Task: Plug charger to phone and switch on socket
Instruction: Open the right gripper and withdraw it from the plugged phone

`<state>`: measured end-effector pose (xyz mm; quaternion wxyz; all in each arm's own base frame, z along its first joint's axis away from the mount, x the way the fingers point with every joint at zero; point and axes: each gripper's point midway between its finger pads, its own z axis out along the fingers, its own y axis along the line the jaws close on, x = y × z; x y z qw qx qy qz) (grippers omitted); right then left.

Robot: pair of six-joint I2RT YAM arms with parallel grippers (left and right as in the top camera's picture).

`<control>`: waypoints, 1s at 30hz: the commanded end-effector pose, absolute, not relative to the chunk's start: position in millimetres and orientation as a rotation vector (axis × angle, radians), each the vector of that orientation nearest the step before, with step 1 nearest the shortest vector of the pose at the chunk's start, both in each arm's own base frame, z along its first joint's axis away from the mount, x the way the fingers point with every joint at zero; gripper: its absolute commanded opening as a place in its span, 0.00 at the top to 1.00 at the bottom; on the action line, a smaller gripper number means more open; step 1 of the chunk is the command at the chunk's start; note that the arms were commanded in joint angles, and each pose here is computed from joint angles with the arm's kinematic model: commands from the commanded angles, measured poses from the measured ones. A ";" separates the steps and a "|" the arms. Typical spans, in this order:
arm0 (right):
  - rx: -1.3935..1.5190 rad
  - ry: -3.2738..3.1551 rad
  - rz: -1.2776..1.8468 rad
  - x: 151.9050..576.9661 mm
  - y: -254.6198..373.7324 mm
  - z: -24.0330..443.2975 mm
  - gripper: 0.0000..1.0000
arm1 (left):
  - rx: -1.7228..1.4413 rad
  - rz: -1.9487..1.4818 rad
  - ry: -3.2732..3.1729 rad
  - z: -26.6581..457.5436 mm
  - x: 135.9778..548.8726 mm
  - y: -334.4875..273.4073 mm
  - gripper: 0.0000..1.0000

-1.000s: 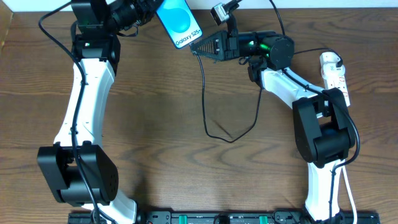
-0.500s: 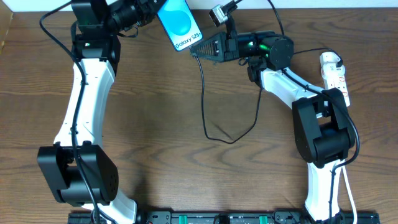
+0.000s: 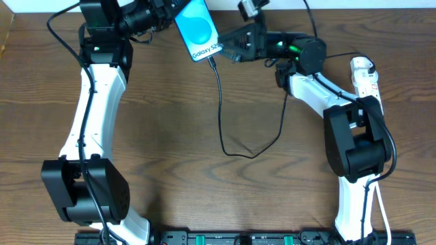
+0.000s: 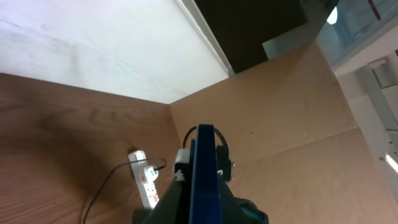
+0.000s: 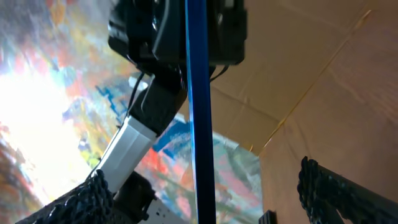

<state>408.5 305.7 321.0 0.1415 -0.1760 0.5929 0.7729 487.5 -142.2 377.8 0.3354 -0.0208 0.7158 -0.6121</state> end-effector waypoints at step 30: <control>0.171 2.518 1.597 471.5 256.9 109.5 0.01 | -0.324 -1.340 2.032 317.8 504.7 -86.6 0.92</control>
